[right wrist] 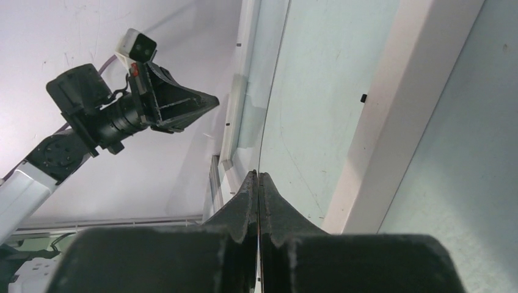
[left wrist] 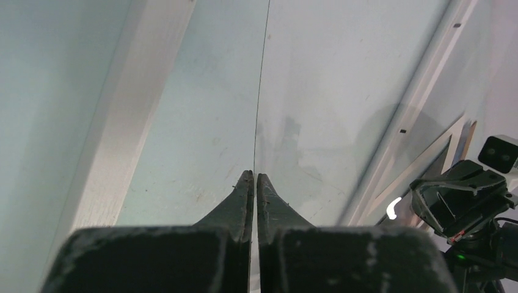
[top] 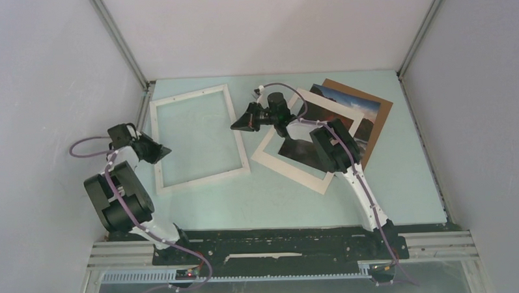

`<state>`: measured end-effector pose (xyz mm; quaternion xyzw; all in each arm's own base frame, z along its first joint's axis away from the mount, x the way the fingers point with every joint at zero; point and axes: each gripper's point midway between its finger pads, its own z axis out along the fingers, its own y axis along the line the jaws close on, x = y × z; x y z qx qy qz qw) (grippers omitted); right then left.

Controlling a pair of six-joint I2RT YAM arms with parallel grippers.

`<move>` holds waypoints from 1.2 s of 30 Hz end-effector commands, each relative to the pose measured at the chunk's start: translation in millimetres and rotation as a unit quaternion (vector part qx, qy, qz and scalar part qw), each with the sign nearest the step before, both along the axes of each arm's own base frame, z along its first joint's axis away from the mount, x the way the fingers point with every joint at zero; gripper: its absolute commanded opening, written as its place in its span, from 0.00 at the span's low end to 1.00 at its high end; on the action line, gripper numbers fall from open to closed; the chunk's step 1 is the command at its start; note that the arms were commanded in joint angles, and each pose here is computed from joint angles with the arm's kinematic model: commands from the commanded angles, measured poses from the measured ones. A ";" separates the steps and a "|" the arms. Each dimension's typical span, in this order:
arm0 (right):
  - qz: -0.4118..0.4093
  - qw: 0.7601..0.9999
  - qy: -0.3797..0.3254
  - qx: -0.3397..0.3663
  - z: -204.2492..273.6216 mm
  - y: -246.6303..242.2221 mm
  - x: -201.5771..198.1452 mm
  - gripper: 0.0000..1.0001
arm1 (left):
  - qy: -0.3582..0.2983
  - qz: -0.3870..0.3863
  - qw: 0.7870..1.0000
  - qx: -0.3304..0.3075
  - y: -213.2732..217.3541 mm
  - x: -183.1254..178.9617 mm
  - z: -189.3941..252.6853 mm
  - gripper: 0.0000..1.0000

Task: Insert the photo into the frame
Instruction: Place the photo frame item in the photo frame.

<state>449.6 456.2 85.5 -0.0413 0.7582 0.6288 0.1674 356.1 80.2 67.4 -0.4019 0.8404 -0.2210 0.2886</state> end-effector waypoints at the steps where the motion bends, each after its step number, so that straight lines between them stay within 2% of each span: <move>1: 0.000 0.997 -0.069 0.033 54.6 9.4 7.0 0.00 | -0.048 0.004 0.996 0.069 24.9 23.1 42.4 0.00; 14: -0.005 0.997 -0.070 0.031 46.5 30.5 19.0 0.00 | -0.048 0.018 0.995 0.087 47.5 47.2 54.3 0.00; 36: -0.019 0.997 -0.070 0.014 30.0 39.6 40.8 0.00 | -0.036 0.030 0.996 0.081 60.6 63.4 33.2 0.00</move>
